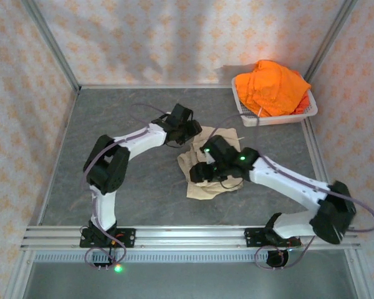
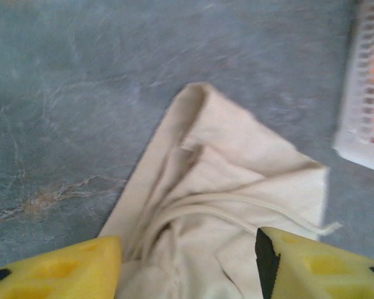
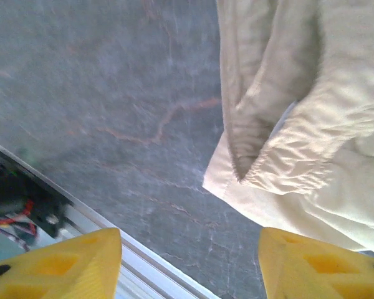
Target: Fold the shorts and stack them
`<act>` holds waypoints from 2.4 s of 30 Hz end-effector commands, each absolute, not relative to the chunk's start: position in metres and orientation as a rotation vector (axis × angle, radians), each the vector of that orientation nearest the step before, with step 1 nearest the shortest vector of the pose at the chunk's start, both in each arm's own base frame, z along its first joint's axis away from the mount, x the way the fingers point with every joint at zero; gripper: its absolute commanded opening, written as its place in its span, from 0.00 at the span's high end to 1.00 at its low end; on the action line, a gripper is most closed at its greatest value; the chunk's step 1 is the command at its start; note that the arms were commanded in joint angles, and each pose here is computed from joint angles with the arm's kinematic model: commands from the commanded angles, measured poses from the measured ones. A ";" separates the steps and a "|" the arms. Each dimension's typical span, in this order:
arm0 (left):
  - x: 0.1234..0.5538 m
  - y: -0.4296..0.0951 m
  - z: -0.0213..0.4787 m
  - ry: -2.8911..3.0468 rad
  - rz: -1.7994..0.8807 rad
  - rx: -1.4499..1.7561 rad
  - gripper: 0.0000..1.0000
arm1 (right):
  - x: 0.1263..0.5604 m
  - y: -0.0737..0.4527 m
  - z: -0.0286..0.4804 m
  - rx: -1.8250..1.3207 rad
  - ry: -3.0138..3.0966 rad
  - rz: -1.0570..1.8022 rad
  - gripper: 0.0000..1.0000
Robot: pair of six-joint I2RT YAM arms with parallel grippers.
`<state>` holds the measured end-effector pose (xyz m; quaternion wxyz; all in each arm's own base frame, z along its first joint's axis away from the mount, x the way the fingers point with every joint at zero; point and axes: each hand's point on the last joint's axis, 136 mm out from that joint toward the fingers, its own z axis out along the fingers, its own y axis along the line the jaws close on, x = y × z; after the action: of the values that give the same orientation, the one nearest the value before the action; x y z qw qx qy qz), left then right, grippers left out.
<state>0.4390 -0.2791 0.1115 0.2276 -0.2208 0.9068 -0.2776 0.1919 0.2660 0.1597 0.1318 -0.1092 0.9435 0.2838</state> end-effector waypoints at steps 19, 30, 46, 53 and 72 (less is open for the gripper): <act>0.332 -0.297 0.088 2.610 -0.817 -0.524 0.32 | 0.279 0.153 0.165 0.318 2.557 0.619 0.07; 0.324 -0.315 0.053 2.684 -0.818 -0.570 0.52 | 0.279 0.153 0.132 0.342 2.636 0.588 0.07; 0.310 -0.276 0.066 2.653 -0.685 -0.532 0.99 | 0.274 0.159 0.078 0.441 2.784 0.578 0.08; 0.290 -0.237 0.009 2.698 -0.570 -0.591 0.99 | 0.255 0.166 0.036 0.488 2.927 0.607 0.08; 0.310 -0.246 0.172 2.371 -0.831 -0.388 0.11 | 0.289 0.122 0.119 0.258 2.783 0.265 0.00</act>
<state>0.3117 -0.2371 0.1631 0.2995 -0.1541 0.8945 -0.2939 0.2950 0.1495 0.1223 0.1745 0.0950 0.9675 0.1568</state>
